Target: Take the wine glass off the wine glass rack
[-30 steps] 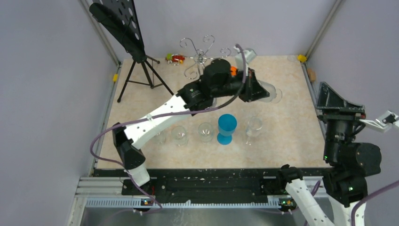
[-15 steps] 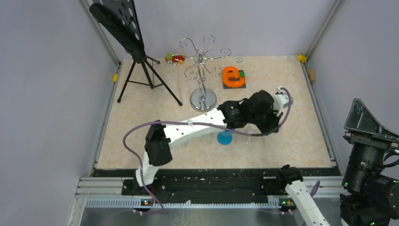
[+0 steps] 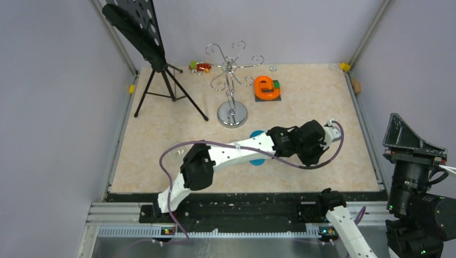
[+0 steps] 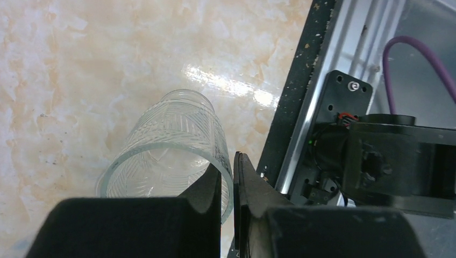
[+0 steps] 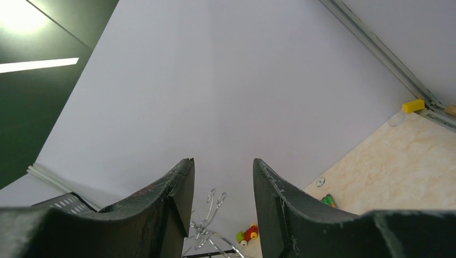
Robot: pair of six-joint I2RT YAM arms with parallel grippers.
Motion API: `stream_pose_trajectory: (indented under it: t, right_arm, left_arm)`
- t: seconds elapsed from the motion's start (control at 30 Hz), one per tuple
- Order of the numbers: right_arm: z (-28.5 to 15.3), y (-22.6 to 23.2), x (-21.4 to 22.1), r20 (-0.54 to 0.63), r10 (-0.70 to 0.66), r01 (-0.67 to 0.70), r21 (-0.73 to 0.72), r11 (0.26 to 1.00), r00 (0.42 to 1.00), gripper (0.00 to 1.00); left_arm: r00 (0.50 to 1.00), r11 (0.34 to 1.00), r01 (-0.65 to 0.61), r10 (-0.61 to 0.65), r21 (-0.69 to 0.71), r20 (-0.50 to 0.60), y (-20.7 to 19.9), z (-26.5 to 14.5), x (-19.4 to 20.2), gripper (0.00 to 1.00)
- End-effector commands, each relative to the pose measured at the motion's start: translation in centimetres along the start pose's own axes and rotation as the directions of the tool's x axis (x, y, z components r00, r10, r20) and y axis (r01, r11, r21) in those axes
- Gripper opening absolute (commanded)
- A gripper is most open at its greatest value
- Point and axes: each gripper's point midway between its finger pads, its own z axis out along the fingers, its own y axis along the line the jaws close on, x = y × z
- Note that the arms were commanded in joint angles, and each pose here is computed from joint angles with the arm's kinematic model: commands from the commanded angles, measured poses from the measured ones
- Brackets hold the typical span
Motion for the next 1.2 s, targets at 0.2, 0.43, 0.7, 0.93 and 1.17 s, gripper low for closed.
stream_pose_trajectory:
  t: [0.2,0.43,0.7,0.93,1.17]
  right_arm:
    - [0.5,-0.4,1.7,-0.043,-0.001,0.001,0.003,1.000,0.999,0.45]
    - [0.8,-0.6,2.4,-0.059,-0.006,0.006,0.006,1.000,0.998,0.45]
    - [1.1,-0.9,3.4,-0.084,-0.004,0.005,0.013,1.000,0.996,0.45]
    - [1.3,-0.9,3.9,-0.100,-0.002,0.003,0.011,1.000,0.995,0.44]
    - [1.5,-0.6,3.9,-0.100,-0.009,0.009,0.004,1.000,0.995,0.44]
  left_arm:
    - [0.996,0.996,-0.086,0.086,-0.020,0.020,0.8,2.0,-1.3,0.00]
    - [0.995,0.994,-0.101,0.101,-0.051,-0.017,1.8,3.5,0.1,0.01]
    - [0.994,0.991,-0.112,0.110,-0.076,-0.022,2.3,4.2,-0.1,0.31]
    - [0.991,0.990,-0.117,0.122,-0.081,0.062,1.6,2.4,-3.2,0.55]
    - [0.981,0.991,-0.125,0.131,-0.050,0.142,0.0,-1.4,-6.3,0.67]
